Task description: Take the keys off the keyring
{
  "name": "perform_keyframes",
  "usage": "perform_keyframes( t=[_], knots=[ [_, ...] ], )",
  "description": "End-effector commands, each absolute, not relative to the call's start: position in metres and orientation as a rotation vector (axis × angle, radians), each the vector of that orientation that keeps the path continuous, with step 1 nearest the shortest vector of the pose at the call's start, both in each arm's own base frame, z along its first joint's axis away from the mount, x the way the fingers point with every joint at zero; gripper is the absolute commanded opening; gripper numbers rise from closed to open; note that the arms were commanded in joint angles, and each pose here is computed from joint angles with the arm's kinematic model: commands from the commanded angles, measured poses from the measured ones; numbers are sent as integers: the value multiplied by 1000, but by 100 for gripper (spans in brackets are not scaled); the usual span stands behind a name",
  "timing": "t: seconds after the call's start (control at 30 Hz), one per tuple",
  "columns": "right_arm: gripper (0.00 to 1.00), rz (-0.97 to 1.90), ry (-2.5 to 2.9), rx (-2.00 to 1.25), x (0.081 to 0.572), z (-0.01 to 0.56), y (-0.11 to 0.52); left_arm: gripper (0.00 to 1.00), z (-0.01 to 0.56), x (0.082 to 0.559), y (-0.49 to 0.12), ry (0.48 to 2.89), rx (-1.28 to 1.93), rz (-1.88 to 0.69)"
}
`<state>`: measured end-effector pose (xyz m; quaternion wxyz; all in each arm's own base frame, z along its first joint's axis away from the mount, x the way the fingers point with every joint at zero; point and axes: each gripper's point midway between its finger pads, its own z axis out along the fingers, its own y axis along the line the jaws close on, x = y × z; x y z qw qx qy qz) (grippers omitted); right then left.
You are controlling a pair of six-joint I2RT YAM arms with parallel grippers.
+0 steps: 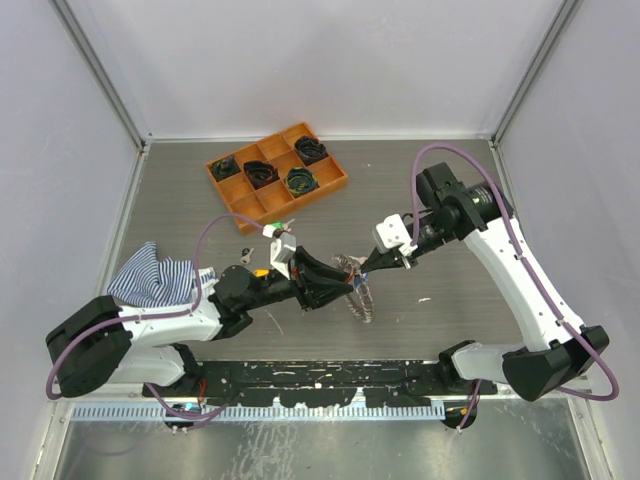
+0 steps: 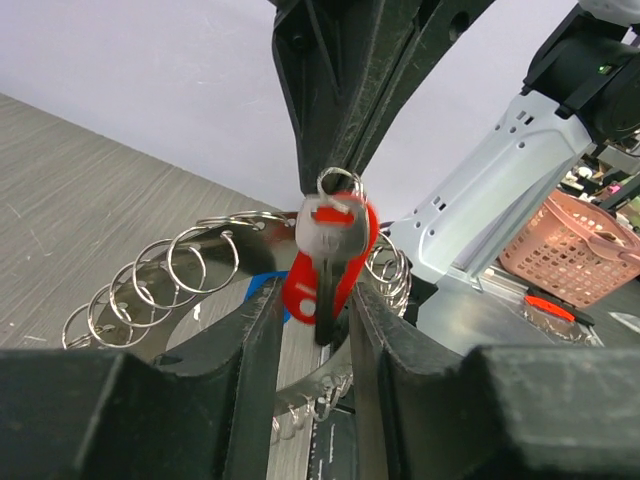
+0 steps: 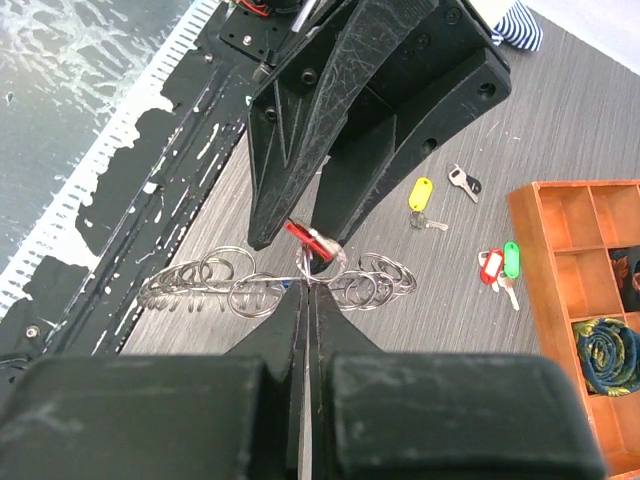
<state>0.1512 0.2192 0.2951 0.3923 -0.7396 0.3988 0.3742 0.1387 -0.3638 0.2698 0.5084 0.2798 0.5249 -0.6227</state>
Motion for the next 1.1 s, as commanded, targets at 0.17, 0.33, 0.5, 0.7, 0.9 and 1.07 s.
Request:
perform_keyframes(
  t=[0.17, 0.33, 0.5, 0.7, 0.9, 1.07],
  knots=[
    [1, 899, 972, -1917, 150, 306, 223, 18, 282, 141, -360, 1240, 692, -1464],
    [1, 889, 979, -1931, 150, 305, 223, 15, 282, 140, -357, 1242, 717, -1436],
    [1, 889, 984, -1937, 150, 304, 224, 7, 277, 143, -356, 1269, 756, -1376],
    [1, 904, 1021, -1915, 153, 303, 226, 5, 269, 152, -351, 1302, 804, -1189],
    [1, 956, 1082, -1867, 154, 299, 229, 10, 260, 159, -346, 1315, 866, -967],
    [1, 996, 1112, -1836, 153, 296, 232, 13, 263, 163, -353, 1294, 885, -880]
  ],
)
